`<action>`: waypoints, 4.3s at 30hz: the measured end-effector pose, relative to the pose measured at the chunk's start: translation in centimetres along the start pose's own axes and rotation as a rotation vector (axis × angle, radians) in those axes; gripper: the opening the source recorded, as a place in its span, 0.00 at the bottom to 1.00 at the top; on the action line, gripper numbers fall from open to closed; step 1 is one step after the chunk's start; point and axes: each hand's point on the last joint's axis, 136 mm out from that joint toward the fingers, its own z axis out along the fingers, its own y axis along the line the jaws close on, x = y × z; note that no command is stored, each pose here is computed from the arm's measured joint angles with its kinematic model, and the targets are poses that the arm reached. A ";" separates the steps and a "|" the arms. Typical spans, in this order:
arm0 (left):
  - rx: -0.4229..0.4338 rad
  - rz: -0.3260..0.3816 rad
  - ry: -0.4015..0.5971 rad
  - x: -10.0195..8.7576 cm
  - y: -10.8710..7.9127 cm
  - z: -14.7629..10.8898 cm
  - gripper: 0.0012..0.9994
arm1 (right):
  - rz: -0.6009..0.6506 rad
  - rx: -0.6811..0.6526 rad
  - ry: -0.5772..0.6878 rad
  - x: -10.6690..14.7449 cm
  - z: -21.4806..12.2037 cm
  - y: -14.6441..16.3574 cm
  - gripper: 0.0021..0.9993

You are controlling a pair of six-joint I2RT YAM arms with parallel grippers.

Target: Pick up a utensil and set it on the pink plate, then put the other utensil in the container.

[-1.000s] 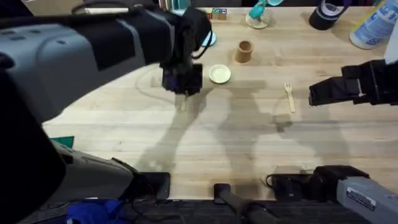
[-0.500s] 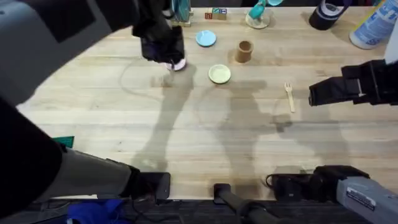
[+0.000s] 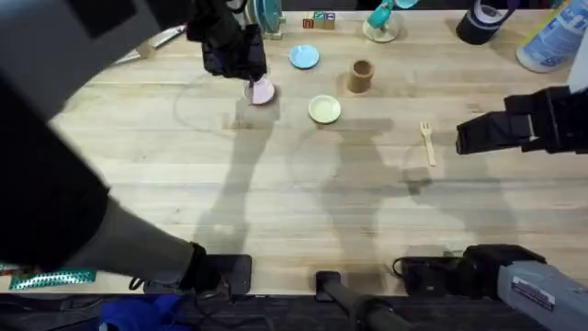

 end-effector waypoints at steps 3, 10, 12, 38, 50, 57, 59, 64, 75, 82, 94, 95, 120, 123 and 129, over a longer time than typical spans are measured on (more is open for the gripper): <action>-0.009 0.006 0.028 -0.9 -0.3 1.2 0.04 | 0.000 0.000 -0.001 0.0 0.0 0.0 1.00; -0.034 0.022 0.090 -2.4 -0.8 4.0 0.04 | 0.000 0.000 -0.001 0.0 0.0 0.0 1.00; -0.040 0.026 0.108 -2.3 -0.7 4.8 0.04 | 0.000 0.000 -0.001 0.0 0.0 0.0 1.00; -0.066 0.033 0.188 -0.8 -0.2 8.4 0.21 | 0.000 0.000 -0.001 0.0 0.0 0.0 1.00; -0.082 0.036 0.238 0.4 0.3 7.9 0.34 | 0.000 0.000 -0.001 0.0 0.0 0.0 1.00; -0.080 0.058 0.243 0.8 0.4 4.6 0.75 | 0.000 0.000 -0.001 0.0 0.0 0.0 1.00; -0.076 0.060 0.231 0.8 0.4 2.8 0.80 | 0.000 0.000 -0.001 0.0 0.0 0.0 1.00; -0.071 0.066 0.216 1.3 0.5 -1.1 0.86 | 0.000 0.000 -0.001 0.0 0.0 0.0 1.00; -0.053 0.101 0.192 3.8 0.0 -8.2 0.92 | 0.000 0.000 -0.001 0.0 0.0 0.0 1.00; -0.050 0.151 0.133 5.8 -0.1 -13.3 1.00 | 0.000 0.000 0.000 0.0 0.0 0.0 1.00; 0.026 0.162 -0.112 9.2 1.4 -22.0 1.00 | 0.001 0.000 0.016 0.4 0.0 0.0 1.00; 0.030 0.163 -0.120 9.8 1.7 -22.3 1.00 | 0.001 -0.001 0.016 0.4 0.0 0.0 1.00; 0.139 0.399 -0.216 15.7 2.6 -24.2 1.00 | 0.001 -0.001 0.016 0.4 0.0 0.0 1.00; 0.193 0.495 -0.241 15.5 1.4 -24.5 1.00 | 0.001 -0.001 0.016 0.4 0.0 0.0 1.00; 0.264 0.610 -0.284 14.8 -0.3 -23.8 1.00 | 0.001 0.000 0.016 0.4 0.0 0.0 1.00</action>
